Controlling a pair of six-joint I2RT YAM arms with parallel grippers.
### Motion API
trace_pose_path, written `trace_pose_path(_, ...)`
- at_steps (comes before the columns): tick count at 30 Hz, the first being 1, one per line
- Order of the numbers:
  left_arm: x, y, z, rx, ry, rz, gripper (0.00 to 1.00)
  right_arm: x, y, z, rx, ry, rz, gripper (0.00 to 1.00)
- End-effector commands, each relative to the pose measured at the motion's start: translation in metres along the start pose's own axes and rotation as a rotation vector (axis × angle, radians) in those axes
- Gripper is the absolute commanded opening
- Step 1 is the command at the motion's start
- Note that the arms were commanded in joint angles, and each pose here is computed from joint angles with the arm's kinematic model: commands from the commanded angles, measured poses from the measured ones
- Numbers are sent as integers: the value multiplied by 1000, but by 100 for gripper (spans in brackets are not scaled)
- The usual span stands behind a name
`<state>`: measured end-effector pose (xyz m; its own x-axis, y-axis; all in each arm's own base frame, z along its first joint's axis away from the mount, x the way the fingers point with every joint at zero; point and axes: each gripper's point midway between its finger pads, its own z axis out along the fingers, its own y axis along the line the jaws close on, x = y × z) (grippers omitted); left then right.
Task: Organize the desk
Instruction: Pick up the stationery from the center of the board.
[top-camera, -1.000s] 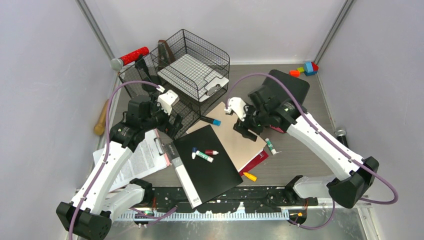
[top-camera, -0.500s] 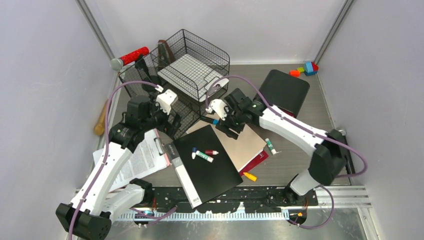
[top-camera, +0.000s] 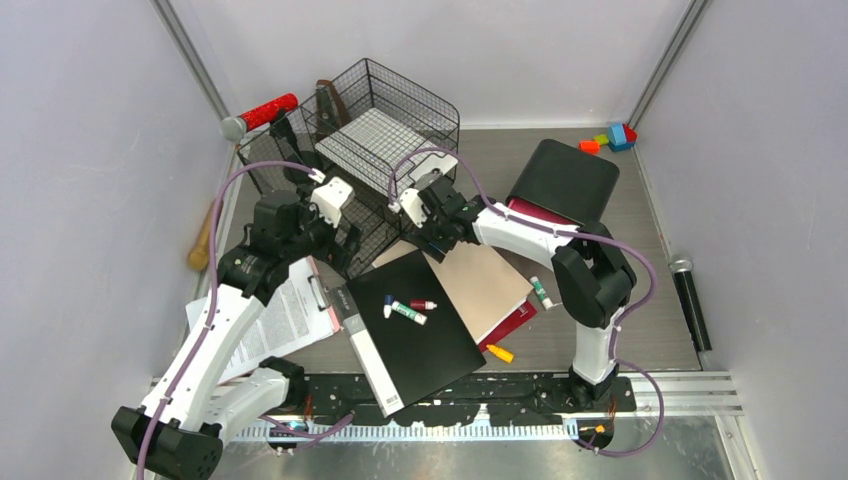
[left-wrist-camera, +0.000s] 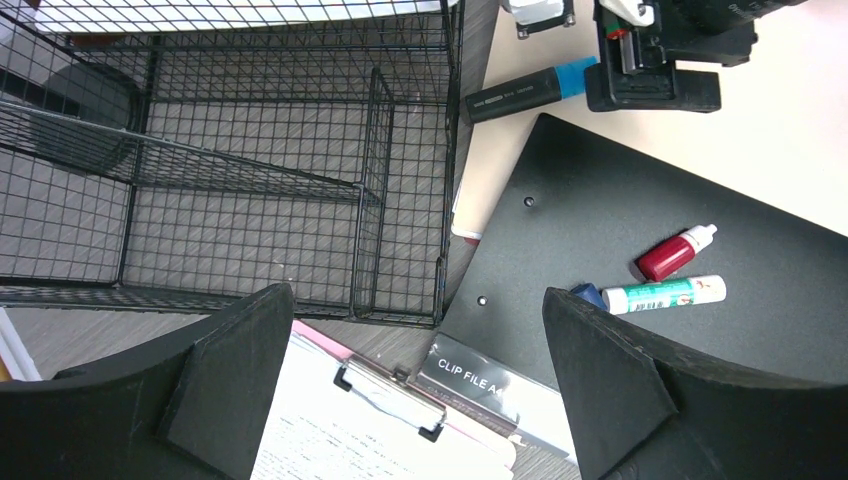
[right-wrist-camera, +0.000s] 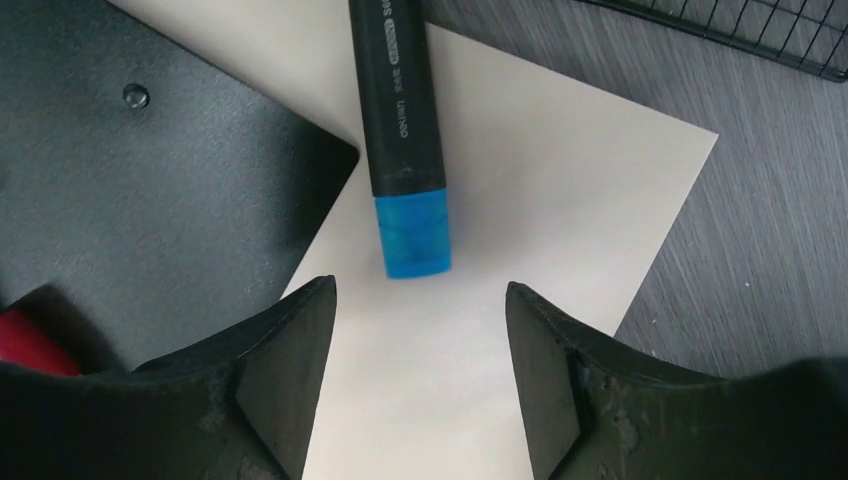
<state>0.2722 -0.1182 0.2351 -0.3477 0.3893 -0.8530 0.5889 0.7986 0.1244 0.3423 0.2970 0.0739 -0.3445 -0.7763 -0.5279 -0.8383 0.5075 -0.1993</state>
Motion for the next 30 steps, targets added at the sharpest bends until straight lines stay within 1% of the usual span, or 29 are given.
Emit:
trace_pose_path(1, -10, 3, 0, -9, -44, 18, 99, -35, -17, 1, 70, -98, -3, 68)
trace_pose_path(9, -9, 2, 0, -6, -43, 21, 99, -32, -15, 16, 64, -84, -10, 65)
trace_pose_path(11, -9, 2, 0, -5, -43, 21, 99, -31, -14, 20, 58, -79, -7, 63)
trace_pose_path(17, -10, 2, -1, -4, -47, 23, 99, -29, -12, 29, 47, -67, 0, 51)
trace_pose_path(24, -9, 2, -2, -4, -47, 24, 99, -21, -9, 35, 40, -44, 3, 45)
trace_pose_path(28, -10, 1, -2, -3, -47, 23, 99, -20, -9, 30, 39, -40, -1, 33)
trace_pose_path(30, -10, 1, -3, -4, -49, 23, 99, -25, -11, 21, 44, -53, -1, 28)
